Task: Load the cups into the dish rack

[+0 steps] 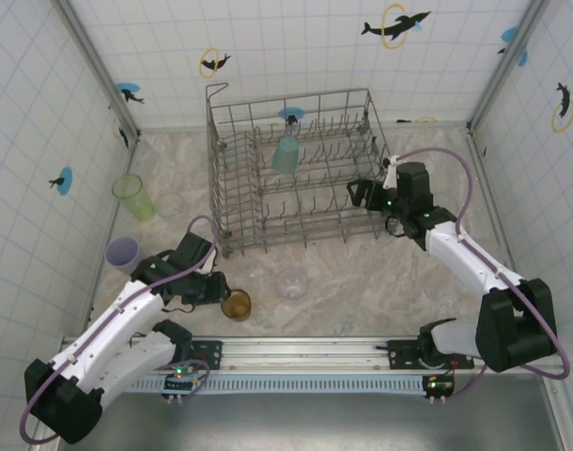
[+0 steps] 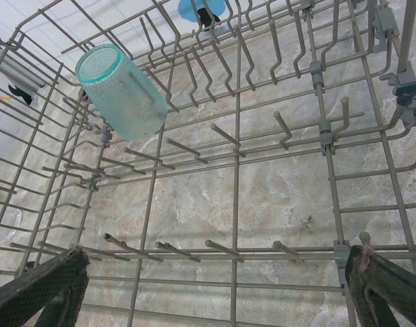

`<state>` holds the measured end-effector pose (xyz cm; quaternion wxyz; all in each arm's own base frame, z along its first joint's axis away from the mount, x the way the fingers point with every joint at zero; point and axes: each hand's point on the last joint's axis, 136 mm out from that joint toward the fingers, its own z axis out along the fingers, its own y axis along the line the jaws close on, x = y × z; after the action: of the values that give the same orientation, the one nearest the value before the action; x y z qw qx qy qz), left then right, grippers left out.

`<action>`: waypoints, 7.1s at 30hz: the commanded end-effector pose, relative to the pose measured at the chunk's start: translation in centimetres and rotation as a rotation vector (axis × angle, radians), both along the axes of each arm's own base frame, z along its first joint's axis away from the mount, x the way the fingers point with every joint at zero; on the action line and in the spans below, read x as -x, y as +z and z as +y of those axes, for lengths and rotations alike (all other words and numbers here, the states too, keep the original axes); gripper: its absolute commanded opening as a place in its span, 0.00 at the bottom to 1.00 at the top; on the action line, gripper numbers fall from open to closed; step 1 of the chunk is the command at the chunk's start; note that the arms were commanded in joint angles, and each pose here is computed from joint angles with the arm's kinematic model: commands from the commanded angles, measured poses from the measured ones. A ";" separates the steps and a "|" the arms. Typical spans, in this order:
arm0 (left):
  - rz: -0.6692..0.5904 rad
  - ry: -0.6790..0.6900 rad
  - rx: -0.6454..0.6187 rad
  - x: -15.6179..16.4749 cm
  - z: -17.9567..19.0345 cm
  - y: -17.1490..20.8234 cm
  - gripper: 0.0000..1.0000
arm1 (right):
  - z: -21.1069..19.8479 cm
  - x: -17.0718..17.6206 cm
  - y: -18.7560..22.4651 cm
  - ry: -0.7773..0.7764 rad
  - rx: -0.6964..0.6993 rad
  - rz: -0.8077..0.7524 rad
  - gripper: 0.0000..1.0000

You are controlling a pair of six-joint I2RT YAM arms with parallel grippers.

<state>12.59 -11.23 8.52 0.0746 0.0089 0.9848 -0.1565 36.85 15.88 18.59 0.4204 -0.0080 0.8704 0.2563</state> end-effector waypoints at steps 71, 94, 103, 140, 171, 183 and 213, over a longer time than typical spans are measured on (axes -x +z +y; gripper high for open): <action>-0.399 -0.168 0.233 -15.6 -12.7 17.5 0.00 | -0.1 -0.6 3.8 0.031 -0.154 -0.059 1.00; -0.537 -0.188 0.221 -20.3 -13.3 19.3 0.00 | 5.3 0.5 3.1 0.167 -0.304 -0.031 1.00; -0.611 -0.004 0.178 -22.3 -6.6 19.2 0.00 | 8.6 2.8 1.6 0.194 -0.263 -0.021 1.00; -0.524 0.002 0.701 -28.9 -13.7 21.3 0.00 | 12.4 -0.5 8.5 0.284 -0.642 -0.062 1.00; -0.327 0.004 1.031 -30.2 -17.5 20.2 0.00 | 14.4 -6.8 16.3 0.324 -1.192 -0.107 0.98; -0.309 0.005 1.029 -30.4 -17.7 19.7 0.00 | 16.4 -6.7 15.7 0.342 -1.195 -0.076 0.67; -0.781 0.225 0.377 -28.7 -1.6 25.0 0.97 | 11.7 -14.5 11.3 0.045 -0.359 -0.214 0.43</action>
<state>41.69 -15.22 35.35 0.4474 -0.0545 0.8007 -0.3947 50.10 28.36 30.43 0.4675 0.0435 0.7368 0.4864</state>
